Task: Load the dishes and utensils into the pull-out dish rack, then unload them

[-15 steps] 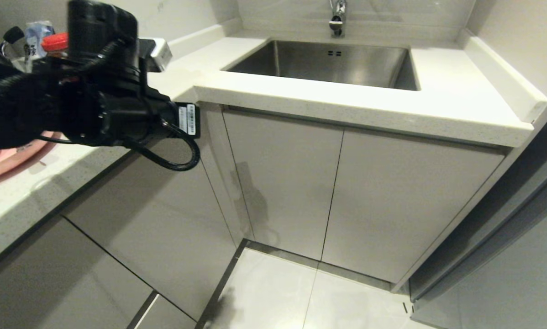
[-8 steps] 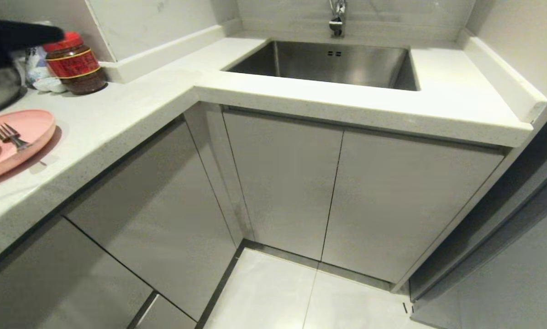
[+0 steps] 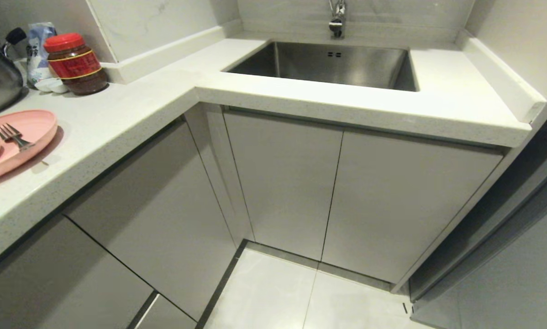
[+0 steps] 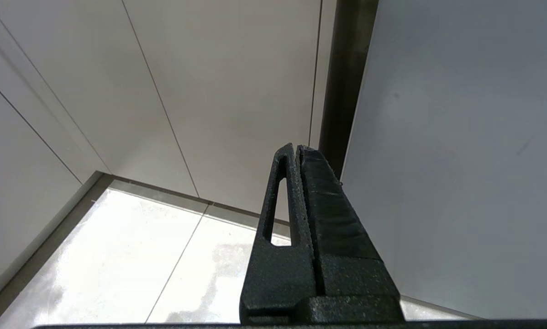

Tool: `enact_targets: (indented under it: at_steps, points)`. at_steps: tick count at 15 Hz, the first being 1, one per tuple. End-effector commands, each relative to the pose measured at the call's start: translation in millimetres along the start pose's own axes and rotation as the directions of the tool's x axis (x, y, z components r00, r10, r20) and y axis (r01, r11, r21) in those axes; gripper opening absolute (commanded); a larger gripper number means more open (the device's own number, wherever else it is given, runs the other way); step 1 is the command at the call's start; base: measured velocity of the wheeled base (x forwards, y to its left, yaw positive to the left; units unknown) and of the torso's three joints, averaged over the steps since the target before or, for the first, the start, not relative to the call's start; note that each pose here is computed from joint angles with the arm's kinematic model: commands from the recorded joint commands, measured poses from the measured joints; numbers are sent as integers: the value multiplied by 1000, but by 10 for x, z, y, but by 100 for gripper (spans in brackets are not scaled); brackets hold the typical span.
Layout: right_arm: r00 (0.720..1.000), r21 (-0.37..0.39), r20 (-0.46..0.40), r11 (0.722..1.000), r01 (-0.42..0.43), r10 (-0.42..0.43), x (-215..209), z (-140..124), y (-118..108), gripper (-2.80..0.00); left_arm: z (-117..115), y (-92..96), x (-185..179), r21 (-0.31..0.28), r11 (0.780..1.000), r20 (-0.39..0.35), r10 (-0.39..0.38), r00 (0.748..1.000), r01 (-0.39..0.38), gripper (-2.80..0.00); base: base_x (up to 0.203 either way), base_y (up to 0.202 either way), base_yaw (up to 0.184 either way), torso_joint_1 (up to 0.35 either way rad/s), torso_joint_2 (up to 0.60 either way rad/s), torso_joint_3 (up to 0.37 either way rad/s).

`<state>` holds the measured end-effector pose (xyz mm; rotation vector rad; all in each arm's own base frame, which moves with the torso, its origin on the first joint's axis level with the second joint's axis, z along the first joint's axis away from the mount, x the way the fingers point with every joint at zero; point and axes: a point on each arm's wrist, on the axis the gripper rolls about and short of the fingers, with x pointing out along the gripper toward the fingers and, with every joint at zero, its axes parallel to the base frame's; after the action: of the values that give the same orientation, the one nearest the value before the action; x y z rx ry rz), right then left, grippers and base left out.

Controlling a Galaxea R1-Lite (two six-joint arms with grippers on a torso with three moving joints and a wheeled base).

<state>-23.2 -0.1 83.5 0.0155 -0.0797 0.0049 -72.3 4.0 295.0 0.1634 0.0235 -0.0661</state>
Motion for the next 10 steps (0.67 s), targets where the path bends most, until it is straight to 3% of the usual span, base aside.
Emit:
enact_targets:
  at_steps: [1, 2, 3, 5, 6, 8, 10]
  points:
    - [1000, 0, -26, 1000, 0, 0, 16, -73, -1, -280, -727, -136, -391, 45, 990, 39, 132, 990, -134, -280, 0, 0, 0, 0, 0, 0]
    - [1000, 0, -26, 1000, 0, 0, 16, -73, -1, -280, -969, -180, -424, 50, 985, 34, 164, 986, -165, -280, 0, 0, 0, 0, 0, 0]
    - [1000, 0, -26, 1000, 0, 0, 16, -73, -1, -280, -1128, -209, -440, 18, 982, 33, 190, 981, -190, -280, 0, 0, 0, 0, 0, 0]
    - [1000, 0, -26, 1000, 0, 0, 16, -73, -1, -280, -1340, -241, -293, -119, 968, -54, 215, 975, -220, -280, 0, 0, 0, 0, 0, 0]
    - [1000, 0, -26, 1000, 0, 0, 16, -73, -1, -280, -1433, -250, -182, -137, 964, -93, 214, 972, -226, -280, 0, 0, 0, 0, 0, 0]
    - [1000, 0, -26, 1000, 0, 0, 16, -73, -1, -280, -1548, -258, 49, -155, 963, -53, 212, 976, -218, -280, 0, 0, 0, 0, 0, 0]
    - [1000, 0, -26, 1000, 0, 0, 15, -73, -1, -280, -1822, -290, 342, -152, 969, -25, 196, 980, -198, -280, 0, 0, 0, 0, 0, 0]
